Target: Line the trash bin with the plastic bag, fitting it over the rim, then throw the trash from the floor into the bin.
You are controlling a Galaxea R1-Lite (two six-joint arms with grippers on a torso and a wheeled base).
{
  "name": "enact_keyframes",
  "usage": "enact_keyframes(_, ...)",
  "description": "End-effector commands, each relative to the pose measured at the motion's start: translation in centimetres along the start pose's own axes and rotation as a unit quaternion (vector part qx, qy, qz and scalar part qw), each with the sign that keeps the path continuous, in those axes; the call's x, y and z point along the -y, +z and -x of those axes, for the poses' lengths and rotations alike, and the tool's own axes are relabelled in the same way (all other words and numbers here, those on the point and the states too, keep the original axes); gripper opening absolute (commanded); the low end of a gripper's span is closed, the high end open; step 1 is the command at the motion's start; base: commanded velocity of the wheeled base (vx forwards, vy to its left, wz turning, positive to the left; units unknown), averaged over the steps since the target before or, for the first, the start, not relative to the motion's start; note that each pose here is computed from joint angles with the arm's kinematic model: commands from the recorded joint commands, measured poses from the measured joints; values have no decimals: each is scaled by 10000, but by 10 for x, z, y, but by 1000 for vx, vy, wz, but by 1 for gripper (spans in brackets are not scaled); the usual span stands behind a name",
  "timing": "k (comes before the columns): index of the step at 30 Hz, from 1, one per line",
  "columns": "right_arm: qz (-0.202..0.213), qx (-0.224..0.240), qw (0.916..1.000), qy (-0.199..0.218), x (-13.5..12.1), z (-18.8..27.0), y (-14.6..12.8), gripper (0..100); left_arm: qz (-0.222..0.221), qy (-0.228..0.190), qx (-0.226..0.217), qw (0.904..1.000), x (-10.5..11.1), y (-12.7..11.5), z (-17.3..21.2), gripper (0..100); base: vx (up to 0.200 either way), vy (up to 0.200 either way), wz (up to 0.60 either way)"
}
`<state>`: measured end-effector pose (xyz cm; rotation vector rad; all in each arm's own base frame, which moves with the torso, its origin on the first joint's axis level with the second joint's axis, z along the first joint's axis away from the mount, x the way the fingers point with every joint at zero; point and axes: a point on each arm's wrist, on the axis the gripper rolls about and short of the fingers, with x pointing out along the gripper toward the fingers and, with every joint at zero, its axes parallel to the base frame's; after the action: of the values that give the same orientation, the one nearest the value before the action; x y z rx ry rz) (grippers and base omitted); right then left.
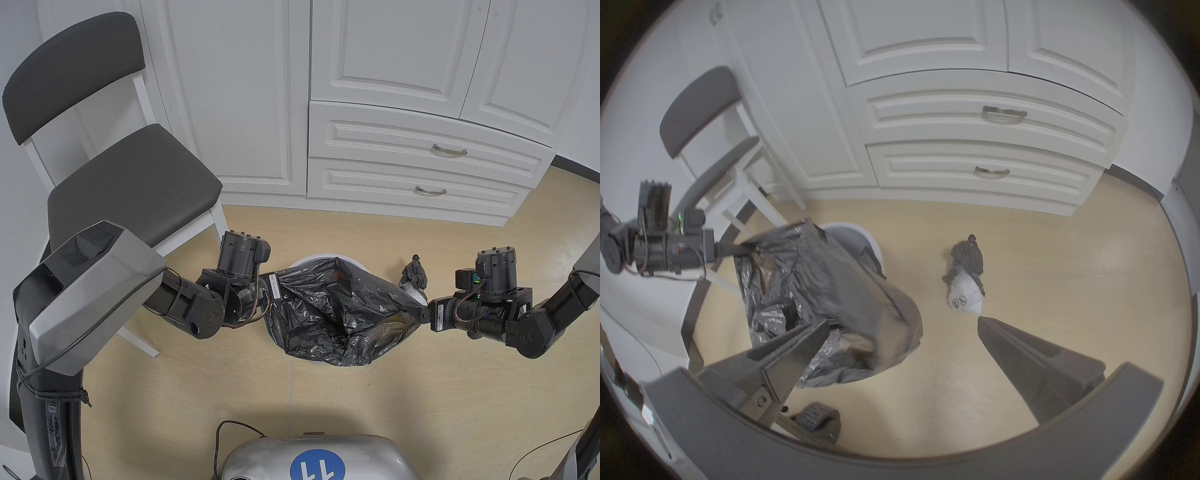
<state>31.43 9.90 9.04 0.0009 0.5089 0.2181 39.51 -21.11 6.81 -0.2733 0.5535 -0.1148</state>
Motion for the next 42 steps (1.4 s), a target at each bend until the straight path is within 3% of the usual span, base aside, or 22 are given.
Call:
enact_keyframes(1, 64, -561, 9984, -95, 10, -15, -31, 100, 6, -32, -12, 10000, 4, -2, 1, 0, 0, 0, 0)
enact_keyframes(4, -81, -430, 9990, -10, 12, -21, -37, 100, 2, -38, -15, 10000, 4, -2, 0, 0, 0, 0, 0)
enact_keyframes(6, -446, 227, 9979, 400, 10, -19, -27, 100, 2, -38, -15, 10000, 4, -2, 1, 0, 0, 0, 0)
enact_keyframes(9, -338, 470, 9970, 519, 4, -15, -18, 100, 8, -36, -6, 10000, 4, -1, 1, 0, 0, 0, 0)
enact_keyframes(10, -22, 619, 9962, 616, -5, -10, -7, 100, 8, -36, -6, 10000, 4, -2, 0, 0, 0, 0, 0)
enact_keyframes(11, 400, 527, 9959, 615, -10, -6, 2, 100, 2, -38, -15, 10000, 4, -2, 0, 0, 0, 0, 0)
enact_keyframes(13, 867, 290, 9948, 439, -17, -5, 20, 100, -6, -24, -41, 10000, 4, -4, -1, 0, 0, 0, 0)
enact_keyframes(18, 1108, 173, 9931, 338, -49, -17, 62, 100, -6, -24, -41, 10000, 3, -3, 2, 0, 0, 0, 0)
enact_keyframes(22, 1426, 111, 9886, 473, -75, -21, 71, 100, -15, -14, -44, 10000, 3, -3, 3, 0, 0, 0, 0)
enact_keyframes(25, 2073, 124, 9774, 403, -95, -28, 83, 100, -42, -27, -49, 10000, 3, -3, 5, 0, 0, 0, 0)
enact_keyframes(30, 2270, 100, 9728, 441, -104, -48, 81, 100, -67, -16, -68, 10000, 4, -3, 6, 0, 0, 0, 0)
enact_keyframes(37, 2637, -252, 9633, 425, -108, -97, 53, 100, -77, -13, -74, 9999, 4, -3, 6, 0, 0, 0, 0)
enact_keyframes(42, 2580, -232, 9652, 371, -107, -121, 47, 100, -65, -7, -57, 10000, 2, -3, 5, 0, 0, 0, 0)
